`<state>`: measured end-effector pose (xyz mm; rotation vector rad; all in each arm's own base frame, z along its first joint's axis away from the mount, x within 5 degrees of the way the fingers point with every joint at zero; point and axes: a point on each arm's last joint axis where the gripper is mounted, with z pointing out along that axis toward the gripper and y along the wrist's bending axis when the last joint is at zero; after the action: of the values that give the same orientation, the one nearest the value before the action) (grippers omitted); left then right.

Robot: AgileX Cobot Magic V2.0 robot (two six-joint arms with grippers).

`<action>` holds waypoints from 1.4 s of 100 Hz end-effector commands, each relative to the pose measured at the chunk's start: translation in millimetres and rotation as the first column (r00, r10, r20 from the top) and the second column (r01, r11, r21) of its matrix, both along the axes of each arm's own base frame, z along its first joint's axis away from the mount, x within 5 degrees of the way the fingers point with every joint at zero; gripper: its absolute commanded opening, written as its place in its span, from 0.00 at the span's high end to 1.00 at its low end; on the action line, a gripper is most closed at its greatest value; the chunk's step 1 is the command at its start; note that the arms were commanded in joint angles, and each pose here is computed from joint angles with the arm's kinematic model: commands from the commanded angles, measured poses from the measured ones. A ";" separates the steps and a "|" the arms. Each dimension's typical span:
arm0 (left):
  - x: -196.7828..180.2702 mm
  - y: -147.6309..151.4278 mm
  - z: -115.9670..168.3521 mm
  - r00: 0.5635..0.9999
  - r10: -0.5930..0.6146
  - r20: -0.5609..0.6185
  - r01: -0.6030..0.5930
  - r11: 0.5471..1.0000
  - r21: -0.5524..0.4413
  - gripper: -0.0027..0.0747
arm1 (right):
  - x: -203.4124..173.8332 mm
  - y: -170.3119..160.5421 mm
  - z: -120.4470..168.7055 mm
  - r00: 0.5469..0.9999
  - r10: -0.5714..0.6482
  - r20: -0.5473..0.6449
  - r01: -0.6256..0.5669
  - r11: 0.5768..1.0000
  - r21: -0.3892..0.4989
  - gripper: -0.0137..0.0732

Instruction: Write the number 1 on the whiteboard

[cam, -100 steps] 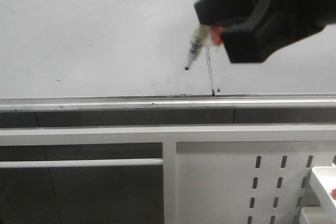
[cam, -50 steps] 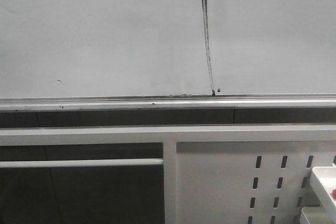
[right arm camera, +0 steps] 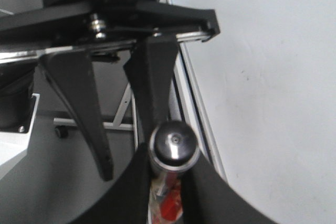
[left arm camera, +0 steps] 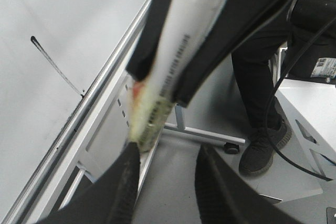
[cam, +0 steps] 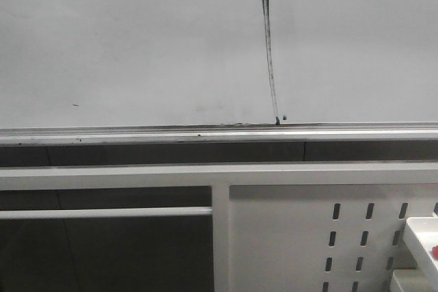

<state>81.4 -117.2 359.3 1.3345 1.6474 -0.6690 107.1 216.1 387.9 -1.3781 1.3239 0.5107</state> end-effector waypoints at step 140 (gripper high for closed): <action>14.8 -9.9 5.9 0.999 0.038 -0.010 -0.038 0.998 -0.044 0.65 | -1.9 -3.7 22.8 0.999 -0.016 0.033 0.012 0.993 0.117 0.93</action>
<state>94.9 -126.2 351.5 1.3380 1.6953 -0.6636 105.7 216.7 389.1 -1.3736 1.3301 0.5343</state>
